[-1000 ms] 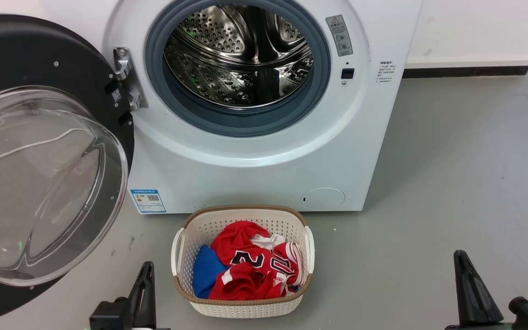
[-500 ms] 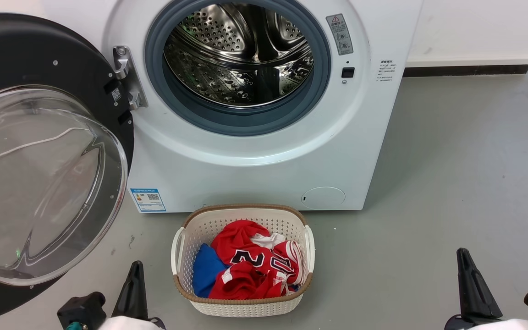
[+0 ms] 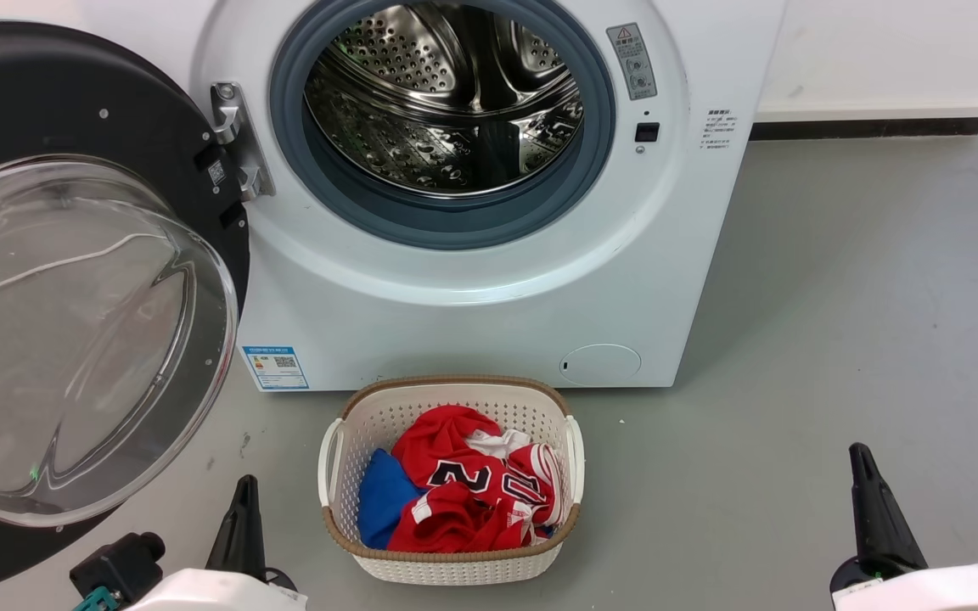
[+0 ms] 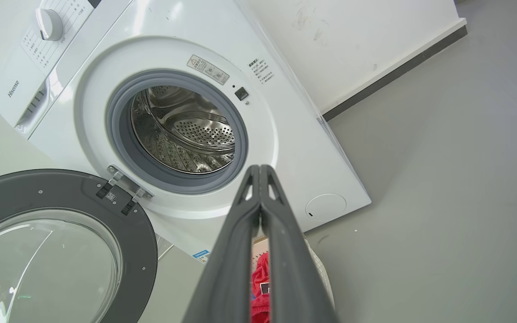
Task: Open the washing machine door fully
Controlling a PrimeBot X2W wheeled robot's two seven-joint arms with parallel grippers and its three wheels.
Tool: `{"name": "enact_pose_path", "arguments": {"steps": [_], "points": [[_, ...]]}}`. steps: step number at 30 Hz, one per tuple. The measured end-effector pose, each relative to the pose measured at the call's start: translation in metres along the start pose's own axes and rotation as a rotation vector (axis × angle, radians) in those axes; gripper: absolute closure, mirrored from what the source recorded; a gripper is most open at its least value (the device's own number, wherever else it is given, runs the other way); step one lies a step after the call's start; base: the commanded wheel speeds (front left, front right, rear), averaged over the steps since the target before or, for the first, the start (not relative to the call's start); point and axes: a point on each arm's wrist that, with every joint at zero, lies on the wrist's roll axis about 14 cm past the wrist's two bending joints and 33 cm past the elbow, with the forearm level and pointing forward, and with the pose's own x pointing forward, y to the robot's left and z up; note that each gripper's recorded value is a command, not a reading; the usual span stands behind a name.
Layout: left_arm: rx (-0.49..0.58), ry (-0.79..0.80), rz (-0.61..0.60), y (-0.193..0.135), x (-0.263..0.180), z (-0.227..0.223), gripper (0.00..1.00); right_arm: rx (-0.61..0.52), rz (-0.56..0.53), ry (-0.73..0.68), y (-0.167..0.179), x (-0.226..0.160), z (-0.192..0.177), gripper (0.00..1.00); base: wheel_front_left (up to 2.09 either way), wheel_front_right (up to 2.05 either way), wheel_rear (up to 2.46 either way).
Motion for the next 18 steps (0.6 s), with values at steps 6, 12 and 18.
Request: {"name": "enact_pose_path", "arguments": {"steps": [6, 12, 18], "points": [[-0.094, 0.002, 0.001, 0.0, 0.004, 0.003, 1.0, 0.083, -0.013, 0.008, -0.002, 0.004, -0.001, 1.0, 0.0, 0.0, 0.0], [-0.182, 0.015, 0.007, 0.001, 0.006, 0.002, 1.0, 0.163, -0.026, 0.017, -0.005, 0.006, -0.003, 1.0, 0.0, 0.0, 0.0], [-0.265, 0.021, 0.007, 0.001, 0.009, 0.003, 1.0, 0.241, -0.03, 0.019, -0.005, 0.011, -0.002, 1.0, 0.0, 0.0, 0.0]]}}
